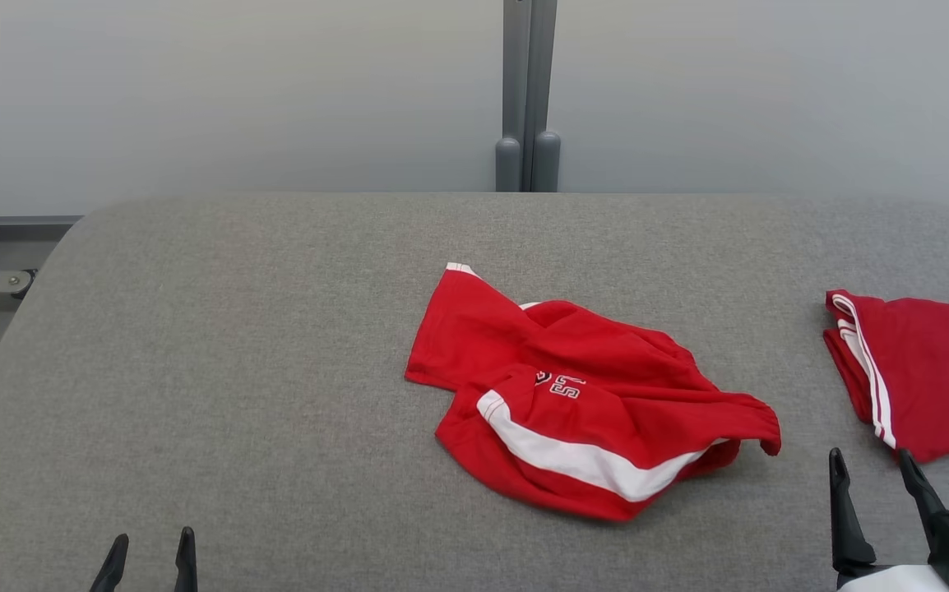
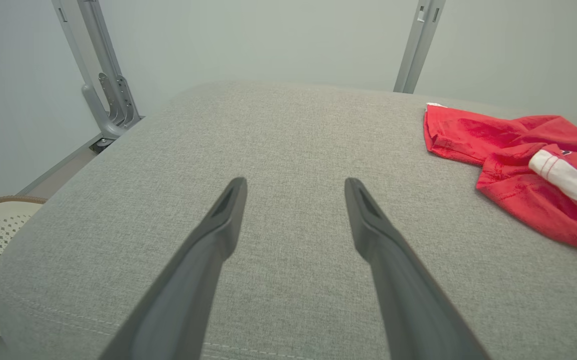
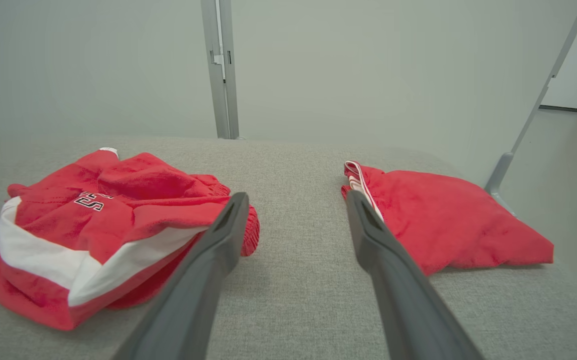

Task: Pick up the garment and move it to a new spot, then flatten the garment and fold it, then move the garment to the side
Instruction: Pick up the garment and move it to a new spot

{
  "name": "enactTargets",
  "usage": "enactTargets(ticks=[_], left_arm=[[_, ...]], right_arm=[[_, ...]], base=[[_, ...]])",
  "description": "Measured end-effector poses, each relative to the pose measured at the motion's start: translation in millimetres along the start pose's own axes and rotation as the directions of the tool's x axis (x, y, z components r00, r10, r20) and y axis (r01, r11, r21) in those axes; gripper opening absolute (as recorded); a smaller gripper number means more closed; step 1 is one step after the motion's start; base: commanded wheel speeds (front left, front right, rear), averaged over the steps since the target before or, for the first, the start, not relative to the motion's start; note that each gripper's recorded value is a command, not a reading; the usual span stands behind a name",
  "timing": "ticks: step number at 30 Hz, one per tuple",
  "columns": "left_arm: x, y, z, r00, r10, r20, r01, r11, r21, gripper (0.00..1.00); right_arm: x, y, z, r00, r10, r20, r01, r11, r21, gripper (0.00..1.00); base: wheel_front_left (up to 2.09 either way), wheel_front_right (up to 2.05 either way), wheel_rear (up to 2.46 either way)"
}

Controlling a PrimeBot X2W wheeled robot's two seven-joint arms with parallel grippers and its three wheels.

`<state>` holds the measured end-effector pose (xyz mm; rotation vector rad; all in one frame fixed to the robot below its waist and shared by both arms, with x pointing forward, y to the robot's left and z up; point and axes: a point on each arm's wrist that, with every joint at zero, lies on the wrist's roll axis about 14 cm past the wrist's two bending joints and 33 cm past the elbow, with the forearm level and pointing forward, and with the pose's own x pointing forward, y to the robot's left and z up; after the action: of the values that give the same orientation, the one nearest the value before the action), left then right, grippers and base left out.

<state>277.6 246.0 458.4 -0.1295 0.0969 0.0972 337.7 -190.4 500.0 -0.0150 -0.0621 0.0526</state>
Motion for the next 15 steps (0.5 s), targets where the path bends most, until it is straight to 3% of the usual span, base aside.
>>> enactTargets(ticks=[15], left_arm=[[3.6, -7.9, -6.0, 0.999, -0.036, 0.009, 0.036, 0.999, -0.002, 1.0]], right_arm=[[-4.1, -13.7, -4.8, 0.999, -0.044, -0.016, 0.044, 0.999, 0.002, 1.0]], base=[[0.0, 0.0, 0.0]])
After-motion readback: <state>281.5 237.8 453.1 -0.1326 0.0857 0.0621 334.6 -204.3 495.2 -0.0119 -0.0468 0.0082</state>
